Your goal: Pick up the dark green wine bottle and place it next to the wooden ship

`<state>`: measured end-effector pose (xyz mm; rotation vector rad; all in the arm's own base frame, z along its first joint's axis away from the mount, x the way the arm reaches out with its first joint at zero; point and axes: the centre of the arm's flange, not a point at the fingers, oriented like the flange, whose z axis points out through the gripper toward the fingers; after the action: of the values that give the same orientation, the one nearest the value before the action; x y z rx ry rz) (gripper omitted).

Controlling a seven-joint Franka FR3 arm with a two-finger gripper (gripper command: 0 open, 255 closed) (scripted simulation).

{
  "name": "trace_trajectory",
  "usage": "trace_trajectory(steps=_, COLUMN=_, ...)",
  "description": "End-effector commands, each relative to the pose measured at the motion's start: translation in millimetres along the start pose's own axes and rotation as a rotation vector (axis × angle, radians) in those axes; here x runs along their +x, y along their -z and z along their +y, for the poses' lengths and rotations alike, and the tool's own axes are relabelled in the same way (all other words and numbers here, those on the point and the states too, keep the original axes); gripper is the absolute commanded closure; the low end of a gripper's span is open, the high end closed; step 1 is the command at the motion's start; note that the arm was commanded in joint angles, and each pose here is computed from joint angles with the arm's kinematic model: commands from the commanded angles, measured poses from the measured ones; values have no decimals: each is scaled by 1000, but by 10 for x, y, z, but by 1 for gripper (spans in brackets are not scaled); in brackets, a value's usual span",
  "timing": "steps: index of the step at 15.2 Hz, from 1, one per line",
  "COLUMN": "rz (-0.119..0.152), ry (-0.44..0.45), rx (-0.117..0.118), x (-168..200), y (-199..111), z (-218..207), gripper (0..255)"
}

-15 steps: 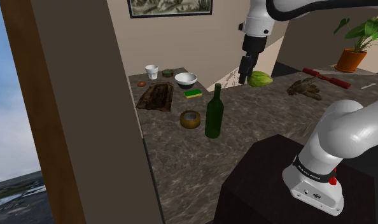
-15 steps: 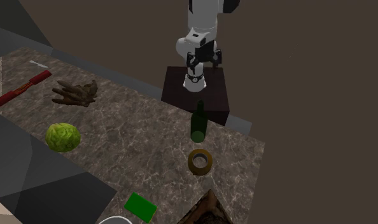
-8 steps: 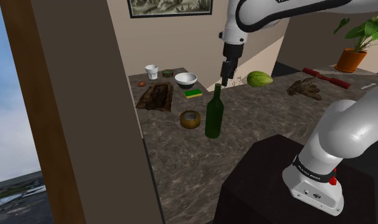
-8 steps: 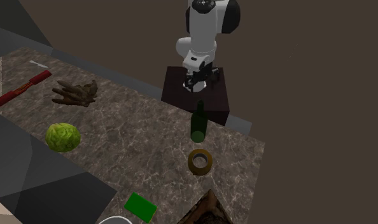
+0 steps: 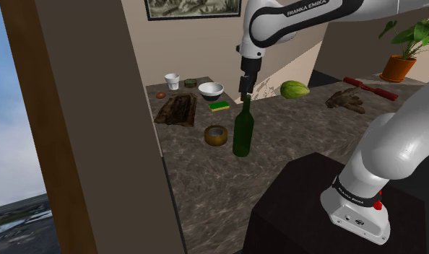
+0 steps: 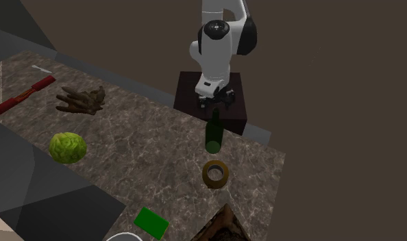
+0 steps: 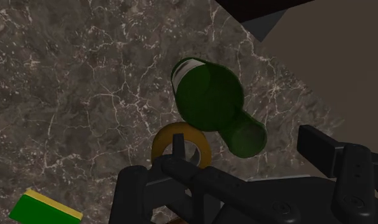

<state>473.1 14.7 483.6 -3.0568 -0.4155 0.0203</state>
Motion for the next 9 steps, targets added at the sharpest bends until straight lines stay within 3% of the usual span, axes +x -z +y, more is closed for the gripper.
trace_trajectory(steps=1, rz=1, ry=1, rx=0, x=11, y=-106, z=0, gripper=0)
trace_trajectory(steps=3, rz=1, ry=1, rx=0, x=11, y=-242, z=0, gripper=0)
trace_trajectory(steps=9, rz=1, ry=1, rx=0, x=11, y=-242, z=0, gripper=0)
